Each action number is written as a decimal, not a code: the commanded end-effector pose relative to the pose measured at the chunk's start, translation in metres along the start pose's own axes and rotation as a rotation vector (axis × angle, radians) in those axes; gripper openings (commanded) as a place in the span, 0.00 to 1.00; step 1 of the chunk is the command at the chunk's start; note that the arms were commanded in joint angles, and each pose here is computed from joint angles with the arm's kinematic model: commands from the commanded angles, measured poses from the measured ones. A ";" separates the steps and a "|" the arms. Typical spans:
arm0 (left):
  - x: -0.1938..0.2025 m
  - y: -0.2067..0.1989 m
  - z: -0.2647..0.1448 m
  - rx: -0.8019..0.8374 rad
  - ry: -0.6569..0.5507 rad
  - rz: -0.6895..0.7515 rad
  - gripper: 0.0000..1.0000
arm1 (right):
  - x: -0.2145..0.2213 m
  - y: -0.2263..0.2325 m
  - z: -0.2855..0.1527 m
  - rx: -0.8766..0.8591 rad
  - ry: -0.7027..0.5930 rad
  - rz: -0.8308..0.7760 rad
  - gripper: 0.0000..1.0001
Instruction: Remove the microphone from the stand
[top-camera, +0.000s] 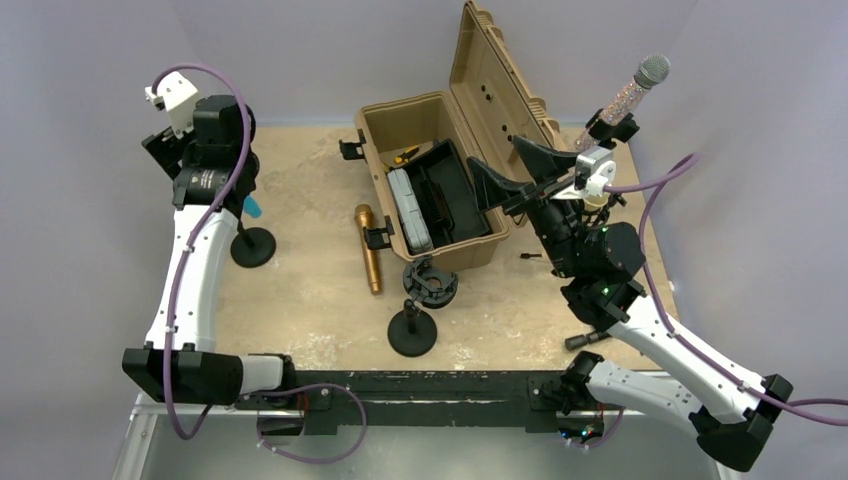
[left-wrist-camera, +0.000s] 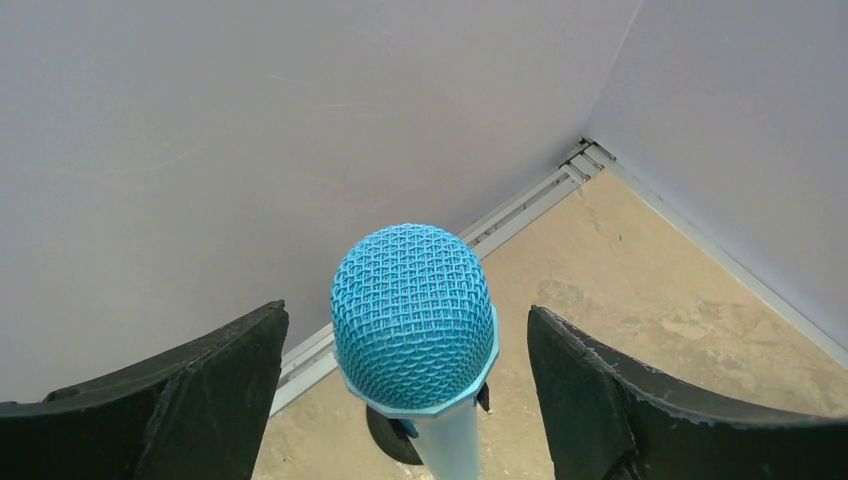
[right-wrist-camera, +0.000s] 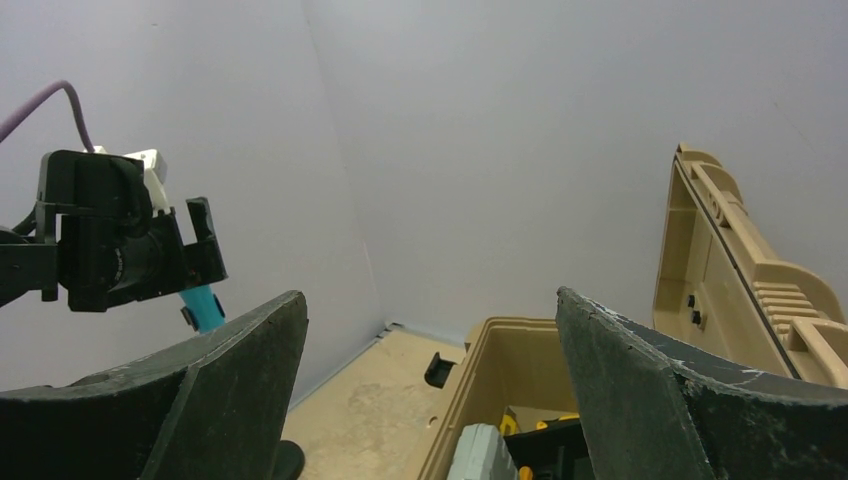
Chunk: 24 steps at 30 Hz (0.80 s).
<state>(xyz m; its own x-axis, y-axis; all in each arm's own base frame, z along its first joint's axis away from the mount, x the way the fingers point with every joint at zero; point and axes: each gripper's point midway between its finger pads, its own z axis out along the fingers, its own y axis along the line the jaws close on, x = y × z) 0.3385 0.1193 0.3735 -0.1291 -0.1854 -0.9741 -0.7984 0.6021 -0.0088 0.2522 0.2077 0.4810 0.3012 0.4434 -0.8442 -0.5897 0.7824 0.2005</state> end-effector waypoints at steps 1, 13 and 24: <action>-0.017 -0.007 0.003 0.036 -0.025 -0.076 0.86 | -0.034 0.008 0.005 -0.029 -0.088 0.017 0.93; -0.016 0.000 -0.009 0.074 -0.008 -0.092 0.34 | -0.023 0.015 0.010 -0.060 -0.075 0.039 0.93; -0.018 -0.008 -0.059 0.300 -0.008 -0.051 0.00 | -0.007 0.029 0.022 -0.119 -0.043 0.058 0.92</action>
<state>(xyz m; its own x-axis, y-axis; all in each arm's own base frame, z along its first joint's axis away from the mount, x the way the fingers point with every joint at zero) 0.3219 0.0901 0.3758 -0.1560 -0.2200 -0.9629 -0.6836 0.7277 -0.0555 0.2622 0.2391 0.4680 0.2542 0.4375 -0.8625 -0.6488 0.7385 0.1835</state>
